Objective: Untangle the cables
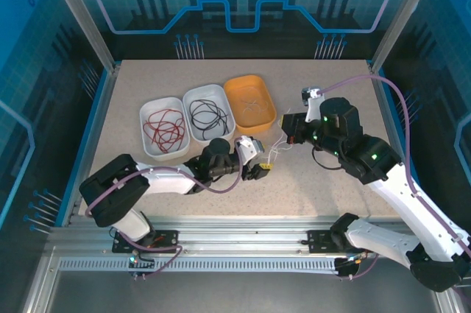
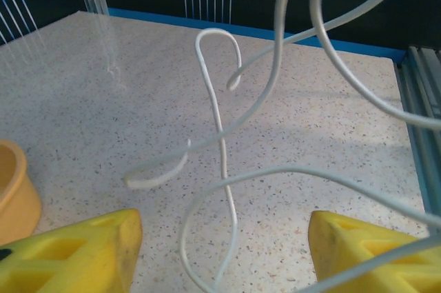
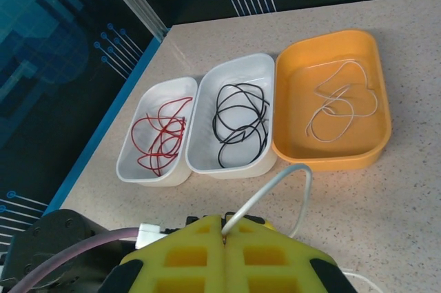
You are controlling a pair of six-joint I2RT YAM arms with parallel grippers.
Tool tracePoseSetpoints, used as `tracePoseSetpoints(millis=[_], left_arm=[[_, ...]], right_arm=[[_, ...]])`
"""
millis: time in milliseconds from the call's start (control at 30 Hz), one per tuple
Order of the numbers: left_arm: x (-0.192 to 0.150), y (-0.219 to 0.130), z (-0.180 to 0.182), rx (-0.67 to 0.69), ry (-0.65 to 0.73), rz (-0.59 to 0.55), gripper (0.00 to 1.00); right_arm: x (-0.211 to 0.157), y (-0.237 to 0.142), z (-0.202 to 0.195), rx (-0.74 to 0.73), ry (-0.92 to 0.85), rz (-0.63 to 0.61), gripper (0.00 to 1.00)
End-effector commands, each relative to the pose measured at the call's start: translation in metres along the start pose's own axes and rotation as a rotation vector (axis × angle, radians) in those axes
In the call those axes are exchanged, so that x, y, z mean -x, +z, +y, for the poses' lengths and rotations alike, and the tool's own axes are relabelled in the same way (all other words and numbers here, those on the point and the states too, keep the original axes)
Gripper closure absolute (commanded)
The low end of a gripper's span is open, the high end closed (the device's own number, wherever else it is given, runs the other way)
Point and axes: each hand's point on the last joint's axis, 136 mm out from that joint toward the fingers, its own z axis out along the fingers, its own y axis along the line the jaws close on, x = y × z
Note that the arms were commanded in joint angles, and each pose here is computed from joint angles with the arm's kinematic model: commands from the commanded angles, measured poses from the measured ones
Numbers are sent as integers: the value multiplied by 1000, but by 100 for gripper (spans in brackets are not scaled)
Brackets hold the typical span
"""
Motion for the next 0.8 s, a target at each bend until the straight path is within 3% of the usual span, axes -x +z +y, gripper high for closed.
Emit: tracePoseSetpoints(millis=[0,233,367,433,767], left_arm=[[18,5,4,16,41,-55,41],[17,8,7,31,17,-50,62],[12,9,10,45,16,-29,67],[10,9,11,54,14,-20,76],[6,4,18,101,0,-8,93]], right_arm=[[14,-8,9,45,20,-44,100],[12,-10,7,42,28,-48,100],[13,-12,6,42,28,-56,100],[14,-14,6,40,29,-61,100],[14,-15,-2,10,27,-73,100]])
